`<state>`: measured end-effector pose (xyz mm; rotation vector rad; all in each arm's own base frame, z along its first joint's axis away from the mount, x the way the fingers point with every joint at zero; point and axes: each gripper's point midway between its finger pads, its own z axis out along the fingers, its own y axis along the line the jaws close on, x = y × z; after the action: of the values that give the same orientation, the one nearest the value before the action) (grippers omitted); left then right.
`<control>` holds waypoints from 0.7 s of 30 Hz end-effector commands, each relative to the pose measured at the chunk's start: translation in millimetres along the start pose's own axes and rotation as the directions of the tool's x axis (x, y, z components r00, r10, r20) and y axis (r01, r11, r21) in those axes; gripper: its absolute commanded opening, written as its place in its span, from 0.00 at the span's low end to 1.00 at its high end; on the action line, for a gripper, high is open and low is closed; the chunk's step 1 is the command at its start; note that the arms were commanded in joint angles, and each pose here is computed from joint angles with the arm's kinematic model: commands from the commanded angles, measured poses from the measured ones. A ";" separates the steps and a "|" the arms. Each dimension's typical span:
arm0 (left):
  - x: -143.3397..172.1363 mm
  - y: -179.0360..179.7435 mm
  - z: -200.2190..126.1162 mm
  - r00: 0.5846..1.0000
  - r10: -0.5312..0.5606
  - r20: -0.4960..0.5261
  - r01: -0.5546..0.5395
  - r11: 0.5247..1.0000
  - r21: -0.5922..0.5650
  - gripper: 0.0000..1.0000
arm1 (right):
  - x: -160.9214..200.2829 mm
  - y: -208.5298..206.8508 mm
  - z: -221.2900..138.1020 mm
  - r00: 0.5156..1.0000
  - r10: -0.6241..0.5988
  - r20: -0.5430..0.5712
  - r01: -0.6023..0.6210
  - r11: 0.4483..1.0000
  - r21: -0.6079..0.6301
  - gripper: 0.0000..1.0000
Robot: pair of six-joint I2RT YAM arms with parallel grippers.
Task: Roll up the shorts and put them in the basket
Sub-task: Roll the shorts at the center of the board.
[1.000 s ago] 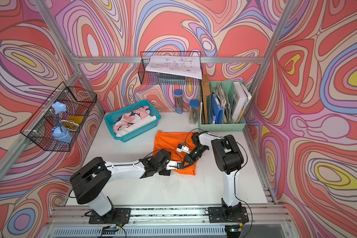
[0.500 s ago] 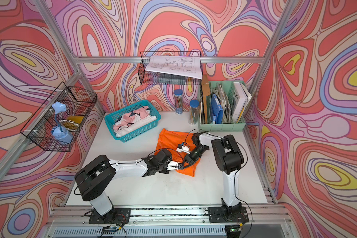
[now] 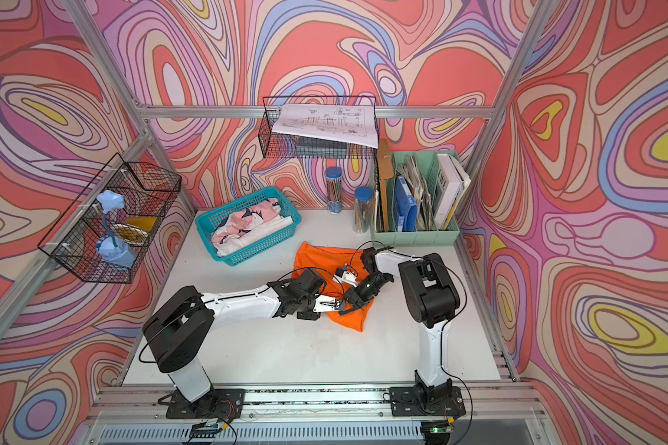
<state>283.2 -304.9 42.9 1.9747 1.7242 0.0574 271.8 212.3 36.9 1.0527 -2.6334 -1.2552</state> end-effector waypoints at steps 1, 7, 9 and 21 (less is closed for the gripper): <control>8.6 -28.6 -12.5 0.999 -0.049 -0.021 0.052 0.989 0.141 0.00 | -21.9 -28.3 -32.6 0.991 0.017 0.133 -0.039 0.985 0.167 0.85; 4.5 -34.5 -21.0 0.997 -0.078 -0.006 0.078 0.981 0.178 0.00 | -27.4 -60.6 -71.7 0.967 0.081 0.243 -0.161 0.930 0.332 0.98; 2.9 -36.7 -23.8 0.997 -0.083 -0.001 0.081 0.978 0.195 0.00 | -26.7 -72.2 -89.9 0.953 0.084 0.289 -0.205 0.886 0.416 0.98; -11.5 -41.2 -53.9 0.977 -0.193 -0.092 0.211 0.811 0.546 0.00 | -36.6 11.6 -201.5 0.689 -0.558 0.463 -0.036 0.611 0.791 0.98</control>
<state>252.0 -308.8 77.5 2.0761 1.9818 -0.3700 342.8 102.3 159.2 1.1199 -3.8030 -0.5941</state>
